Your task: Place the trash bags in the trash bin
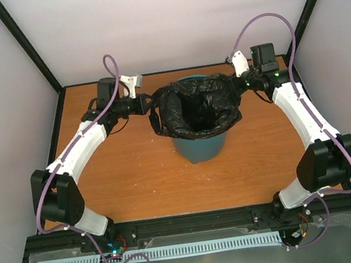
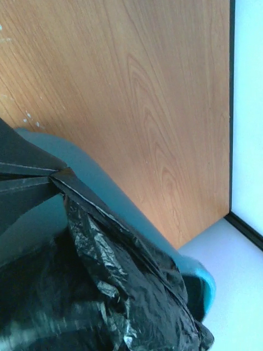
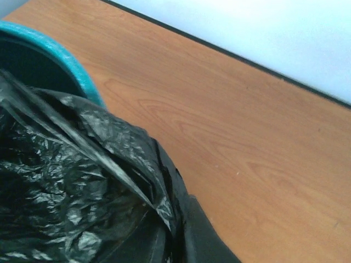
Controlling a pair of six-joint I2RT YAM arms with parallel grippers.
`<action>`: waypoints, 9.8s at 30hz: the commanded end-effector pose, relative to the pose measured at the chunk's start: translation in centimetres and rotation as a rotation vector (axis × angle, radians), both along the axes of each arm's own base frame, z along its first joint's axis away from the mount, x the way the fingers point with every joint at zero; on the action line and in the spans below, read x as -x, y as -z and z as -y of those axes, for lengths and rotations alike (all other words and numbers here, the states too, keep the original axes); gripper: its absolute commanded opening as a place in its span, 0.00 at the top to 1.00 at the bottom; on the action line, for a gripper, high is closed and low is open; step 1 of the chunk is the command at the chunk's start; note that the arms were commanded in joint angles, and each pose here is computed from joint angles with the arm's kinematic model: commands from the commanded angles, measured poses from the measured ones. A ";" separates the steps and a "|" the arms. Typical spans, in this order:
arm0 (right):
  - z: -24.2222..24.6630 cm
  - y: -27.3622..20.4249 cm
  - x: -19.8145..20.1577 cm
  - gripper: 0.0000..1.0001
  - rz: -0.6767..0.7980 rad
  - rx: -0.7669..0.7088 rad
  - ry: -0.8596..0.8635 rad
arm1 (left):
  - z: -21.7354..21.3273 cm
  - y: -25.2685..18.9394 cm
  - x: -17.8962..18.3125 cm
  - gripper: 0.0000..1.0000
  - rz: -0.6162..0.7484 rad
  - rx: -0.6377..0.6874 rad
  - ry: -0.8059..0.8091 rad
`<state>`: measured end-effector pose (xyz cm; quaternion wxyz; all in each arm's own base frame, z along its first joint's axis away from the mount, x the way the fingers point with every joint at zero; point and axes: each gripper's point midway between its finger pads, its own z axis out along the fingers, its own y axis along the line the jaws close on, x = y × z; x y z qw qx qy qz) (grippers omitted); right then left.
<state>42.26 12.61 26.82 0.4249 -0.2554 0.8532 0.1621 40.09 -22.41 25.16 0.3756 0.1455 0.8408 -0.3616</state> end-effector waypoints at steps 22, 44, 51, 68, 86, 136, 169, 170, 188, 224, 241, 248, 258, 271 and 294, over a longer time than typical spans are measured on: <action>0.6 5.5 -1.0 0.88 -0.248 -0.042 -0.005 | 0.0 0.6 -1.5 0.99 -0.055 0.040 -0.040; -1.0 7.8 -0.8 0.86 -0.411 -0.132 -0.053 | 1.1 3.7 -2.6 0.99 -0.163 0.045 -0.031; 0.1 10.1 1.2 0.84 -0.453 -0.073 -0.024 | 0.5 5.7 0.7 0.99 -0.221 0.011 -0.044; 3.9 4.1 7.1 0.60 -0.317 -0.070 0.022 | -3.2 1.8 5.2 0.52 -0.110 -0.056 -0.186; 4.5 4.8 10.3 0.33 -0.308 -0.194 0.014 | -0.5 2.1 10.9 0.31 -0.167 0.269 -0.032; 3.6 8.8 9.5 0.97 -0.517 -0.432 -0.047 | 2.0 11.3 10.1 0.99 -0.252 0.164 -0.068; 1.8 14.9 6.7 0.97 -0.716 -0.452 0.004 | 0.1 14.1 8.8 1.00 -0.251 0.033 -0.170; 1.9 15.7 6.9 0.97 -0.734 -0.444 0.016 | 0.2 14.9 8.9 0.99 -0.270 0.033 -0.166; 4.6 12.0 8.2 0.54 -0.600 -0.327 0.018 | -1.1 12.9 11.5 0.34 -0.291 0.019 -0.165; -7.8 16.7 4.8 0.57 -0.492 -0.099 -0.404 | 0.2 -12.1 13.1 0.34 0.100 -0.099 0.140; -0.7 8.3 6.6 0.53 -0.354 -0.088 -0.149 | 6.2 -3.3 15.9 0.45 -0.085 -0.363 0.370; -0.4 6.3 11.1 0.51 -0.282 -0.132 -0.109 | 7.2 3.2 13.3 0.42 -0.176 -0.503 0.352; 0.1 8.1 12.1 0.50 -0.255 -0.108 -0.101 | 10.9 14.3 15.8 0.42 -0.312 -0.681 0.478; -0.3 8.7 12.4 0.50 -0.278 -0.117 -0.132 | 10.1 23.5 18.4 0.42 -0.478 -0.739 0.535; -0.5 8.0 12.7 0.50 -0.262 -0.130 -0.143 | 11.7 11.5 18.3 0.39 -0.354 -0.573 0.497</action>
